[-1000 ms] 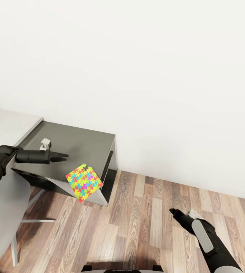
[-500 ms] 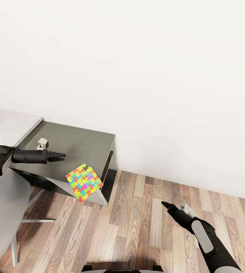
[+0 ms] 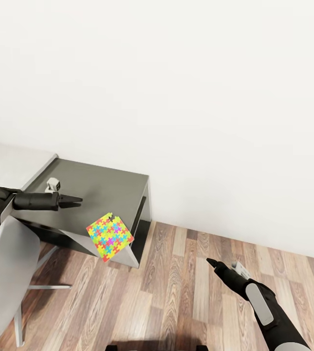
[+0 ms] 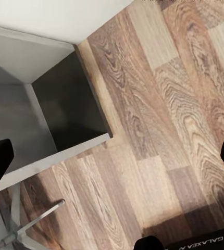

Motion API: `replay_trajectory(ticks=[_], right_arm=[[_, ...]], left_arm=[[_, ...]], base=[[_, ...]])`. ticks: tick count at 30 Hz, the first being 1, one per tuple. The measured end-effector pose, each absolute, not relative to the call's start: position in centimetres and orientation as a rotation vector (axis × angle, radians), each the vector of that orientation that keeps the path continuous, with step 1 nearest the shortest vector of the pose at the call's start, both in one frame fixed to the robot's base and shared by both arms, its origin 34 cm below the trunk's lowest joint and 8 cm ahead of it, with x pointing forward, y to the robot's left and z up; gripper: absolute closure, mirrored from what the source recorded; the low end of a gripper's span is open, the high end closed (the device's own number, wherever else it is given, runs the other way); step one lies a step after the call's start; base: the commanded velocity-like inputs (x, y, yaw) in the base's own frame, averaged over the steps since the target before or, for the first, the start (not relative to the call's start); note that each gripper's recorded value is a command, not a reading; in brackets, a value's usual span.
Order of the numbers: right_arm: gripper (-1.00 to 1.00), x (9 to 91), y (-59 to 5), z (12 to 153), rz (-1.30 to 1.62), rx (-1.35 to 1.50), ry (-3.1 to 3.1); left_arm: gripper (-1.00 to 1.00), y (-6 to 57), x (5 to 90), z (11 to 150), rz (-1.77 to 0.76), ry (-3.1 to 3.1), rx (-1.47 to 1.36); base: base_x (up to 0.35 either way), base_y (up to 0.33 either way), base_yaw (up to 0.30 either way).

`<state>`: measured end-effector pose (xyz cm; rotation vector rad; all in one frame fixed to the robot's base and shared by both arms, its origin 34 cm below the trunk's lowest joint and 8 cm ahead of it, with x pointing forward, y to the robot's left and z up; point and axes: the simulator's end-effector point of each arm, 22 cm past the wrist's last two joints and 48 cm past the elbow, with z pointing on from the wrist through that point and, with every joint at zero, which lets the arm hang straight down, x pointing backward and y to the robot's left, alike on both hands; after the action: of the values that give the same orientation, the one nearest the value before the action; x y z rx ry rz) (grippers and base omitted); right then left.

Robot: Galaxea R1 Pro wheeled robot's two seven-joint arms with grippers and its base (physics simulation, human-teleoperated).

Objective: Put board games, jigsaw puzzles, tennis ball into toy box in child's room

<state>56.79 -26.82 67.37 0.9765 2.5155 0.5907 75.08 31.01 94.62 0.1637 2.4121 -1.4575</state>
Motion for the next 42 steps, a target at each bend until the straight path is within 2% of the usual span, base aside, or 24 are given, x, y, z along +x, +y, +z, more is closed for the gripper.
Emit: replay_trajectory(ticks=[16,42], right_arm=[[-1.0,57.6,-26.8,68.6,0.6,0.963,2.491],[-1.0,59.0,-26.9,70.6,0.617,0.938,2.45]], left_arm=[[-1.0,31.0,75.2,96.3,-1.446,2.392,0.182],[-1.0,31.0,75.3,99.0,-1.427,2.357,0.212]], base=[[0.0,0.08,0.0],[-0.035,0.004,0.0]])
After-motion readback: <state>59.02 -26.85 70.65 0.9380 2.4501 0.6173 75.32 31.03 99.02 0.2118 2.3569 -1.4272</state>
